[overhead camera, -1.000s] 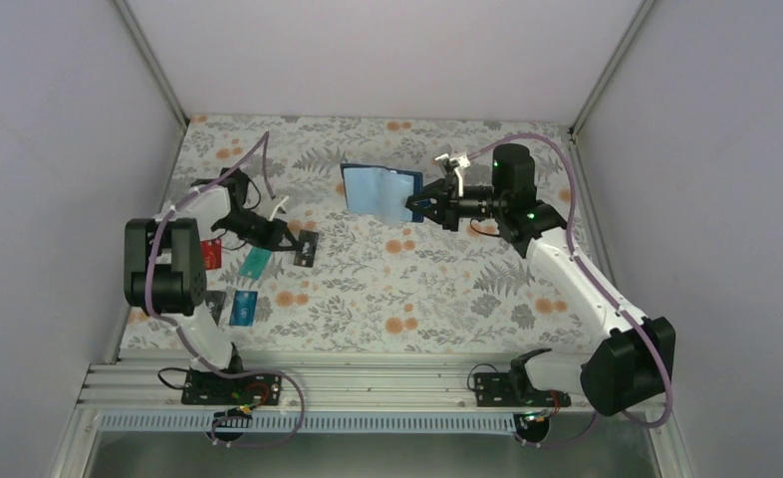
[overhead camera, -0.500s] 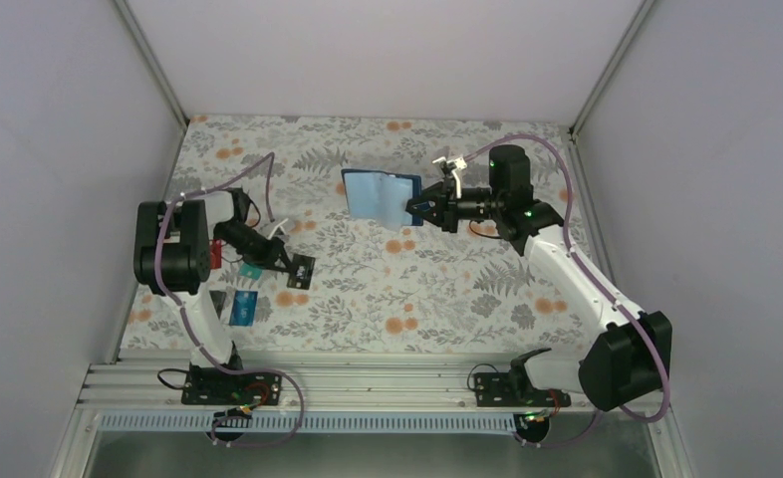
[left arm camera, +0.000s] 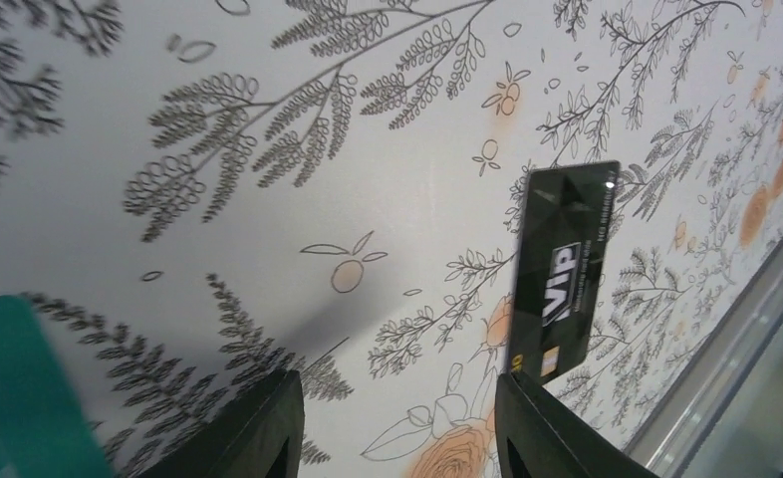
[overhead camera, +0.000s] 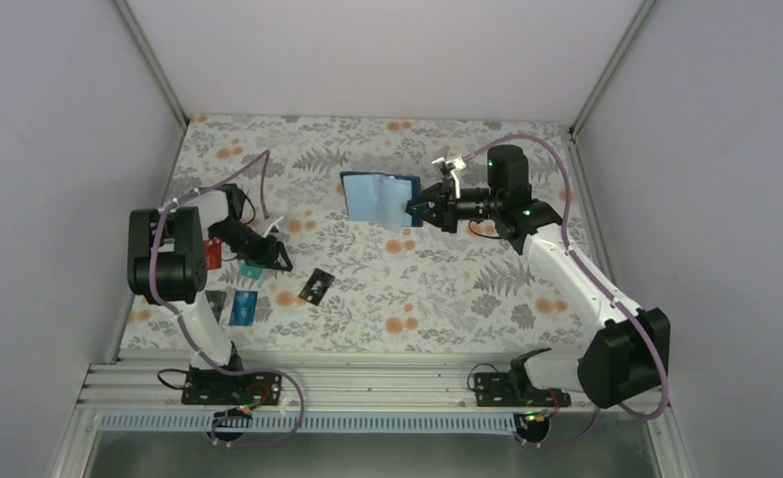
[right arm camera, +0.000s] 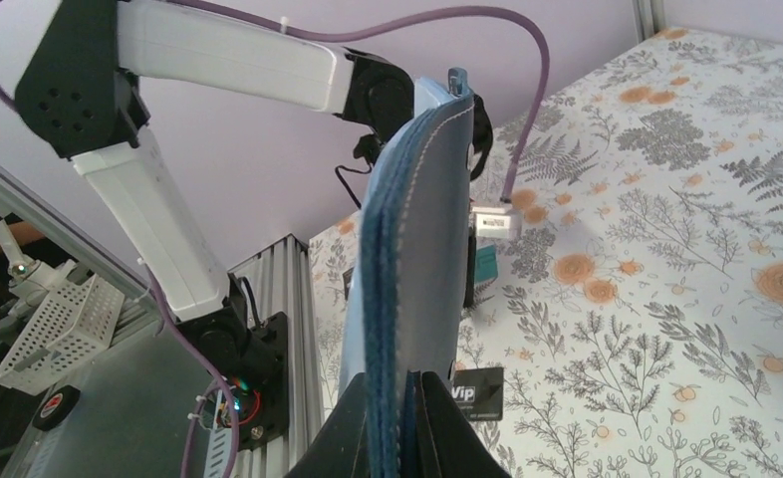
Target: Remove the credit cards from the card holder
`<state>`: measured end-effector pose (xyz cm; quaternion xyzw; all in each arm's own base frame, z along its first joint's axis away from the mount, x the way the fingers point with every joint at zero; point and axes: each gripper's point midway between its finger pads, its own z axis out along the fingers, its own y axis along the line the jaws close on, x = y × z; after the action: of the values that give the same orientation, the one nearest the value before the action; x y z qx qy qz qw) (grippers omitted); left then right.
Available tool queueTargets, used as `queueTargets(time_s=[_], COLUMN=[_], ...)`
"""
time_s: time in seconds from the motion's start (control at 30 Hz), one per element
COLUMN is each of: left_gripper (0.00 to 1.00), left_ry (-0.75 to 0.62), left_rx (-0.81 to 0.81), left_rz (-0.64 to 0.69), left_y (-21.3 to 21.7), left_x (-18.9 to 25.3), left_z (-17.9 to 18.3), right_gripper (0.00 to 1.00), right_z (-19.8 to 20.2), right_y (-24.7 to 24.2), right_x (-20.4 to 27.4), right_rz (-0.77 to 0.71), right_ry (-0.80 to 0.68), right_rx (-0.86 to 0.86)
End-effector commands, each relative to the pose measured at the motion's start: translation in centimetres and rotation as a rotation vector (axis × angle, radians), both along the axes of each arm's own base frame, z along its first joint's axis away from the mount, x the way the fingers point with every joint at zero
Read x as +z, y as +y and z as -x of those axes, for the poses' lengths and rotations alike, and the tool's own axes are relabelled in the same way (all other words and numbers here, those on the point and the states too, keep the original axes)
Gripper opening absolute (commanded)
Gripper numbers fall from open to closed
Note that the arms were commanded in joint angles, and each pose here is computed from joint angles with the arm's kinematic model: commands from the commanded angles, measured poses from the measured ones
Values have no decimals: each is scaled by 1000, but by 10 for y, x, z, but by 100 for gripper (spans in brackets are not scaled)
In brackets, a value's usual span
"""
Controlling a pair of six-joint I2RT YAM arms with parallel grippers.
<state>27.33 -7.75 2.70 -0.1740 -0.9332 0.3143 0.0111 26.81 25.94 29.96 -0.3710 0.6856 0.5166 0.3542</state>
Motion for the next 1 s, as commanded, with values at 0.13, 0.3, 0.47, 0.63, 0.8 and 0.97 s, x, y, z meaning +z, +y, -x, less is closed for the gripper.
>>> queueTargets(time_s=[0.13, 0.3, 0.47, 0.63, 0.8, 0.97], left_gripper=[56, 69, 66, 68, 78, 100], left_ry=[-270, -513, -532, -539, -613, -843], left_rx=[-7, 32, -59, -123, -41, 278], left_rz=[-43, -29, -17, -27, -88, -389], left_y=[10, 14, -5, -17, 3, 93], left_x=[68, 127, 116, 102, 109, 155], left_z=[-43, -74, -65, -52, -69, -123], right_gripper=[4, 4, 4, 9, 97, 99], right_z=[-42, -61, -74, -69, -102, -157], right_y=[5, 3, -11, -34, -86, -188], right_x=[-49, -101, -158, -211, -245, -166], right_rz=[55, 82, 176, 256, 435, 502], right_ry=[293, 483, 596, 712, 701, 406], right_rx=[-122, -166, -234, -275, -563, -1081])
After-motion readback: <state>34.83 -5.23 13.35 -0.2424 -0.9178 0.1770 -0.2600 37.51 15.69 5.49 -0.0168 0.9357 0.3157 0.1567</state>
